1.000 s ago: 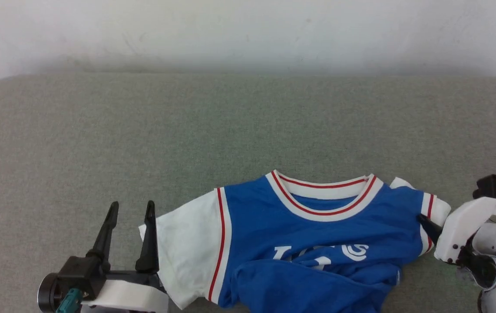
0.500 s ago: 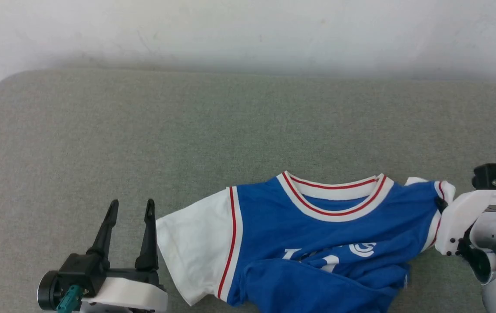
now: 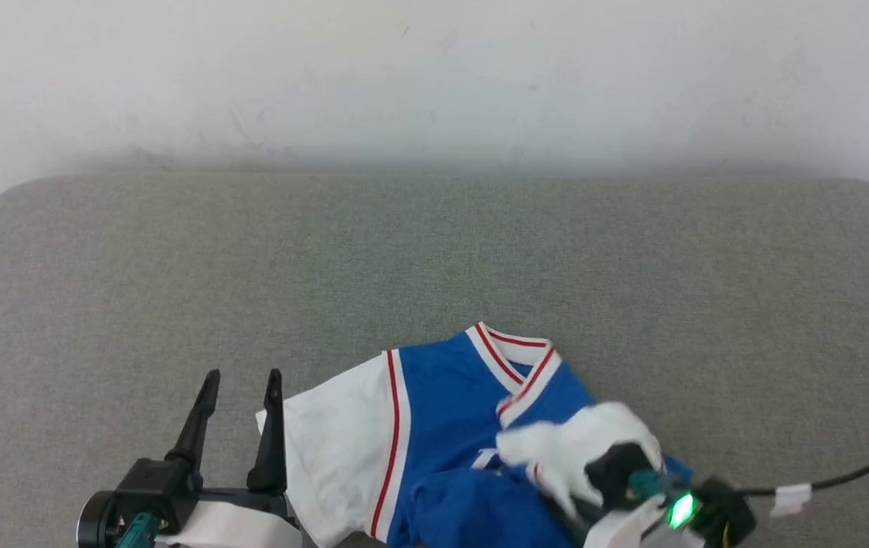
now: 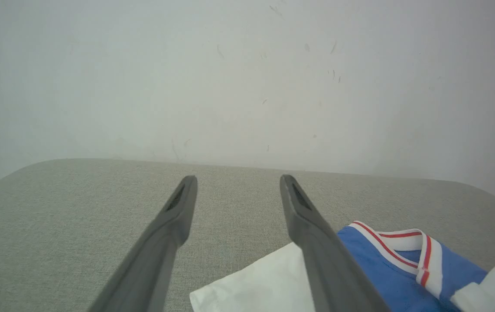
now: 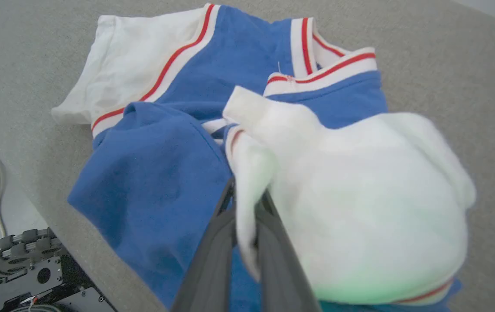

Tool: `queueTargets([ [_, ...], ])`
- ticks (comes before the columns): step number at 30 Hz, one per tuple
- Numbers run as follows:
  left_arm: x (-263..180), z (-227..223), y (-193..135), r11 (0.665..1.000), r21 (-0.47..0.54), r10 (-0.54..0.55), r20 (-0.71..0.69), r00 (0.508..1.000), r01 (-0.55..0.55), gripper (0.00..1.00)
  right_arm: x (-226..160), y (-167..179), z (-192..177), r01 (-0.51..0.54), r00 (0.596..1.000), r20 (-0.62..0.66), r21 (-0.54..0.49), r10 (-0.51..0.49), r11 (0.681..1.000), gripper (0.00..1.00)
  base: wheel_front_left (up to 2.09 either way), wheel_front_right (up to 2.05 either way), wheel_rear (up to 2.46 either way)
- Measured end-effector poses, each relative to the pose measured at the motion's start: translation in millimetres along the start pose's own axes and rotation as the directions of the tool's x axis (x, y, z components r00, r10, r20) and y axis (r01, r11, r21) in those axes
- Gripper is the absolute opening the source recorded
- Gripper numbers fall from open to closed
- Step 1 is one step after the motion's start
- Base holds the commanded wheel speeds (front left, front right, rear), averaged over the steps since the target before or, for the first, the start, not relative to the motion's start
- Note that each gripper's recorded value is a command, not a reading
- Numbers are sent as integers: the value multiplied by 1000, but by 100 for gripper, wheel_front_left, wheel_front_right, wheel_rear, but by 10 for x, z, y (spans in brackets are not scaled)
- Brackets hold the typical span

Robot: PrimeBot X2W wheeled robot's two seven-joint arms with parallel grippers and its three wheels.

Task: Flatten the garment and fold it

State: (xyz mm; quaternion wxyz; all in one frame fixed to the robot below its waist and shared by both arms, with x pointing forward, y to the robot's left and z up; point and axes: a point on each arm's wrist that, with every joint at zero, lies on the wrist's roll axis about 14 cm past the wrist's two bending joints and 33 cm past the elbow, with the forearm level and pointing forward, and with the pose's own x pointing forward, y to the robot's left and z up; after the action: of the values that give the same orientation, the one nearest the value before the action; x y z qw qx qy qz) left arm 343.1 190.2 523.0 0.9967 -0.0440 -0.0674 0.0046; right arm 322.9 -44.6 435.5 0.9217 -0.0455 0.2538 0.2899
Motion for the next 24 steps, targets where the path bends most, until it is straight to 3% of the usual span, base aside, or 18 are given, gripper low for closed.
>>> queueTargets([
  [1,1,3,-8,1000,0,-2,1,1000,2,100,-23,96,-82,-22,1000,-20,17,23,1000,13,0,0,0],
  [2,2,4,-12,1000,-1,-3,2,1000,3,100,-42,178,-155,-42,998,-38,40,43,998,38,0,0,0],
  [3,2,4,-18,1000,-3,-4,2,1000,4,100,-61,234,-214,-55,997,-51,58,58,997,90,0,0,0],
  [4,2,2,-20,1000,-6,-4,1,1000,4,100,-75,278,-240,-65,996,-52,68,68,996,100,0,0,0],
  [9,-9,-19,-16,1000,-6,0,-6,1000,0,100,-129,266,148,-67,989,137,118,51,991,100,0,0,0],
  [12,-19,-49,-14,1000,-5,2,-16,1000,-2,100,-168,178,273,-52,982,188,136,26,989,100,0,0,0],
  [19,-16,-57,-30,1000,-5,0,-18,1000,0,100,-158,-470,281,72,991,99,142,-87,987,100,0,0,0],
  [24,-29,-86,-35,1000,-8,1,-28,1000,-1,100,-48,-638,95,75,995,-67,116,-68,990,100,0,0,0],
])
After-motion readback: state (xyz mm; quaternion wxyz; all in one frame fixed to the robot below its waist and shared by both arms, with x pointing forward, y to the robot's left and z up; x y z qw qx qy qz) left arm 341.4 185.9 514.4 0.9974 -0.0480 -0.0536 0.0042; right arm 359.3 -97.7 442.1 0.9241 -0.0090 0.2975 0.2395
